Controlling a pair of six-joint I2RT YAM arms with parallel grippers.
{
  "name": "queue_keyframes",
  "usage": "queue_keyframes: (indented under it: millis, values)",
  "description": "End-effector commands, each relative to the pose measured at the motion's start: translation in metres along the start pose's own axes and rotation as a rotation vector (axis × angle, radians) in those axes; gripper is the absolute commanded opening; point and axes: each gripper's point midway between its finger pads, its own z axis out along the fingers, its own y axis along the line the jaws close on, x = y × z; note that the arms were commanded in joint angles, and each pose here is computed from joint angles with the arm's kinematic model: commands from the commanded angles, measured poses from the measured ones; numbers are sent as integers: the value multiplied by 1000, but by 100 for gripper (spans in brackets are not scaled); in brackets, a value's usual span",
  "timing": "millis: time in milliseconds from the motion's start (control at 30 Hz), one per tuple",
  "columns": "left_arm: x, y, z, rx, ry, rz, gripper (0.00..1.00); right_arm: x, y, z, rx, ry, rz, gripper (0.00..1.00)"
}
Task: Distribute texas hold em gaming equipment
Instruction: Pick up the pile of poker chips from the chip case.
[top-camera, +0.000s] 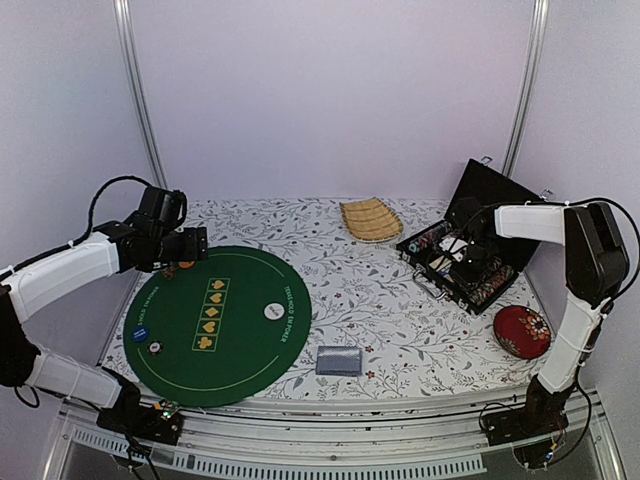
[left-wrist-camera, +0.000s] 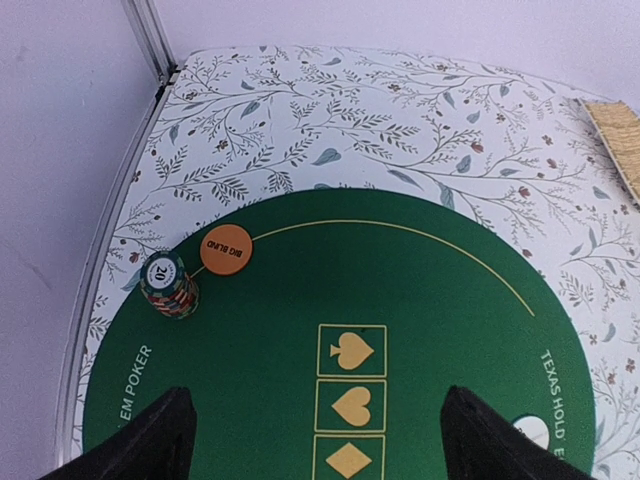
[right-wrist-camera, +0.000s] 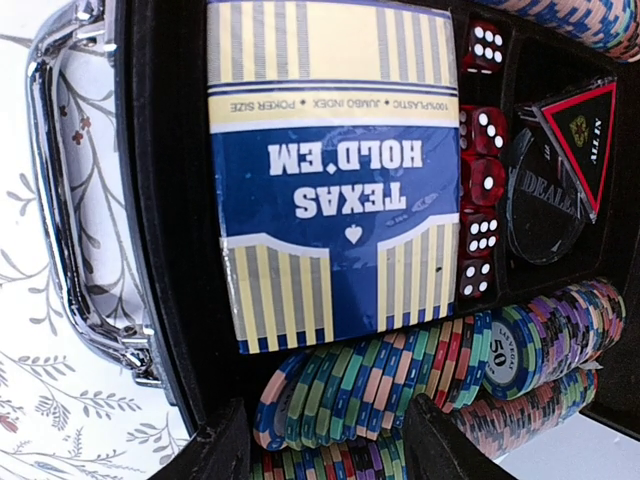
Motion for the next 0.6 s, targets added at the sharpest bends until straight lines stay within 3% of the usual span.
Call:
queue_keyframes:
  millis: [0,400,500,567]
  values:
    - [1,-3,0,1,6,31,87,6,2,7,-25,17,5,55]
    - [0,-3,0,-1,4,40,87,23,-7,24,-50,76,60,54]
    - [0,-2,0,-2,5,41,87,27,-12,29,-38,100,70,57]
    - [1,-2,0,-2,7,40,87,31,-18,31,-17,117,84,64]
